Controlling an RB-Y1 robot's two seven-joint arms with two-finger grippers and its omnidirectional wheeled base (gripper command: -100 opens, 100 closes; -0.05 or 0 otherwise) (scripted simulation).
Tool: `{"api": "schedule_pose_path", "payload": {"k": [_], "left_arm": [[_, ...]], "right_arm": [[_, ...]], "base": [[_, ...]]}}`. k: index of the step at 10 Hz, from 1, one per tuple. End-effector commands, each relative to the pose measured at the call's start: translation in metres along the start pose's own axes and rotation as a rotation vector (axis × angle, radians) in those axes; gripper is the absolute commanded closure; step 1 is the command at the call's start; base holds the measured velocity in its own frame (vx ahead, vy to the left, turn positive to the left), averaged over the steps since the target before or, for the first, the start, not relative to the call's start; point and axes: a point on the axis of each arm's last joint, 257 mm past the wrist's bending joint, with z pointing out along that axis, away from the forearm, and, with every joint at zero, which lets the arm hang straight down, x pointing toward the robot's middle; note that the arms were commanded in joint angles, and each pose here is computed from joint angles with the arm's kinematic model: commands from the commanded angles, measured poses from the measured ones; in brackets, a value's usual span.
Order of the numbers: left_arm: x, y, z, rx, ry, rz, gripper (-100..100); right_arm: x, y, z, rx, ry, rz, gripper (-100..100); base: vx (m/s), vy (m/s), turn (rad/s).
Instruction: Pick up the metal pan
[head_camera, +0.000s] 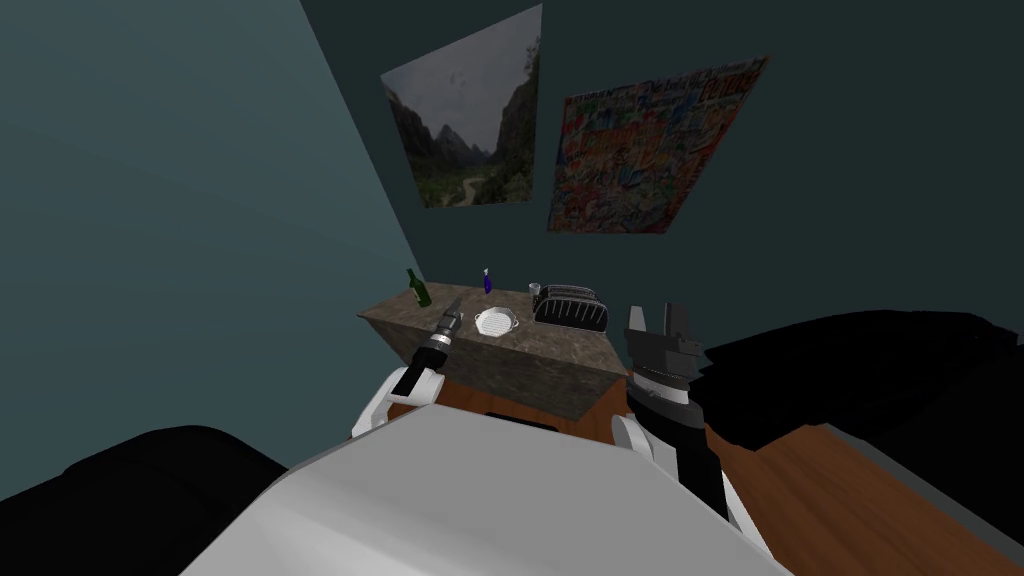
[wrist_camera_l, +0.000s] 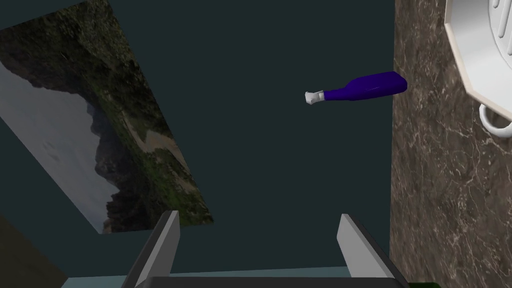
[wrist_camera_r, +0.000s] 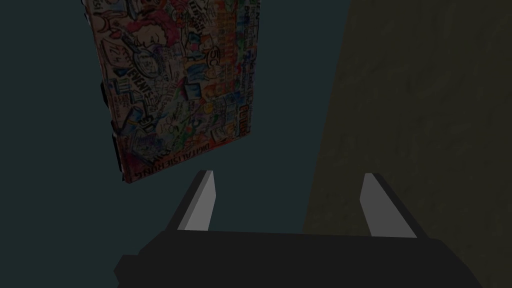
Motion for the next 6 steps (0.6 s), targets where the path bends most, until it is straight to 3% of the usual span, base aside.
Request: {"api": "schedule_pose_path", "payload": {"k": [1, 6], "left_arm": [[-0.001, 0.010, 0.001, -0.043, -0.003, 0.004, -100], [-0.007, 0.034, 0.003, -0.155, -0.017, 0.016, -100]], "right_arm": [[0.000, 0.000, 0.000, 0.000, 0.000, 0.000, 0], [0.000, 0.000, 0.000, 0.000, 0.000, 0.000, 0]], "base": [[-0.002, 0.024, -0.061], [-0.001, 0.019, -0.061]]}}
